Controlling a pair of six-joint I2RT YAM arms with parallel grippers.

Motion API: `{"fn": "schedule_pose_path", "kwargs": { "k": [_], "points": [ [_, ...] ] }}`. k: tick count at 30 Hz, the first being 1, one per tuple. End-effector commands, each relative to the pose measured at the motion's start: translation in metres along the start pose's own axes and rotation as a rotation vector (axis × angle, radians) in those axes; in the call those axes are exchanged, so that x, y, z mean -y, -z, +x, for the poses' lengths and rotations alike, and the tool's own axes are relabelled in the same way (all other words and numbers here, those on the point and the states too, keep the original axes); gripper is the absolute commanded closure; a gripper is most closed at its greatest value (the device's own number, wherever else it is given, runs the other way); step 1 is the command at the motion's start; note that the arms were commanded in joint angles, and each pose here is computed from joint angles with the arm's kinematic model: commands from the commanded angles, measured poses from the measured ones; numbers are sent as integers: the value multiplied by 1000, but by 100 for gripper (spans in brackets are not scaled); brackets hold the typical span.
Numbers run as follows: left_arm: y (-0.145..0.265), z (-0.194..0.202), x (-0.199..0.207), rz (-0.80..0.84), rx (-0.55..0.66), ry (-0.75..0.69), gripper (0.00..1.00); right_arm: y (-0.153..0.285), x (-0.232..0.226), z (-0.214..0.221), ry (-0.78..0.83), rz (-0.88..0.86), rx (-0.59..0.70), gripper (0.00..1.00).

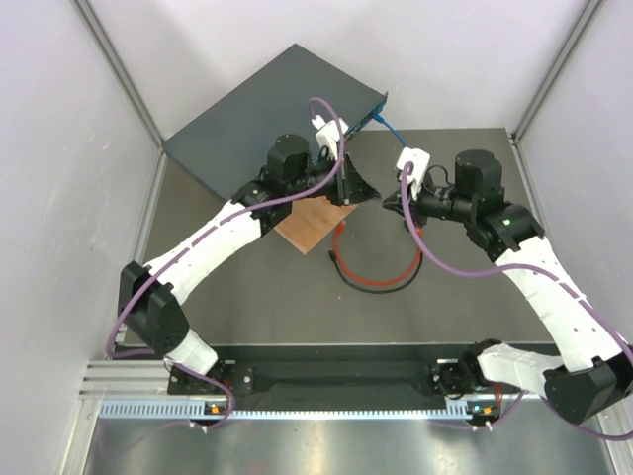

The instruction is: Insert the plug into the switch port

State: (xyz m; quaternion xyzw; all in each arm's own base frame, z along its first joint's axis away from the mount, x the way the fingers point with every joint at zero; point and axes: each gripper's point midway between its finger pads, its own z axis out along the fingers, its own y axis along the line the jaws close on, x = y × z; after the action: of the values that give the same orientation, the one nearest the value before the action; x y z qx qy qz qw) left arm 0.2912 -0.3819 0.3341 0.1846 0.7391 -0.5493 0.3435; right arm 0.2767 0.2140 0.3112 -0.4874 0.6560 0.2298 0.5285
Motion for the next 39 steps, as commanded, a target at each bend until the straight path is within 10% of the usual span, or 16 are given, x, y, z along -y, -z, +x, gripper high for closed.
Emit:
{"fn": "schedule_pose_path", "kwargs": {
  "k": [1, 4, 10, 22, 39],
  "points": [
    [0, -15, 11, 25, 43, -17, 100, -2, -3, -18, 76, -10, 55, 100],
    [1, -18, 11, 52, 61, 23, 100, 0, -2, -13, 76, -2, 45, 74],
    [14, -29, 5, 88, 81, 147, 100, 20, 3, 0, 154, 17, 49, 52],
    [23, -33, 39, 266, 85, 219, 100, 22, -11, -42, 238, -62, 339, 58],
    [26, -34, 43, 278, 97, 235, 100, 7, 4, -35, 202, -3, 283, 74]
  ]
}}
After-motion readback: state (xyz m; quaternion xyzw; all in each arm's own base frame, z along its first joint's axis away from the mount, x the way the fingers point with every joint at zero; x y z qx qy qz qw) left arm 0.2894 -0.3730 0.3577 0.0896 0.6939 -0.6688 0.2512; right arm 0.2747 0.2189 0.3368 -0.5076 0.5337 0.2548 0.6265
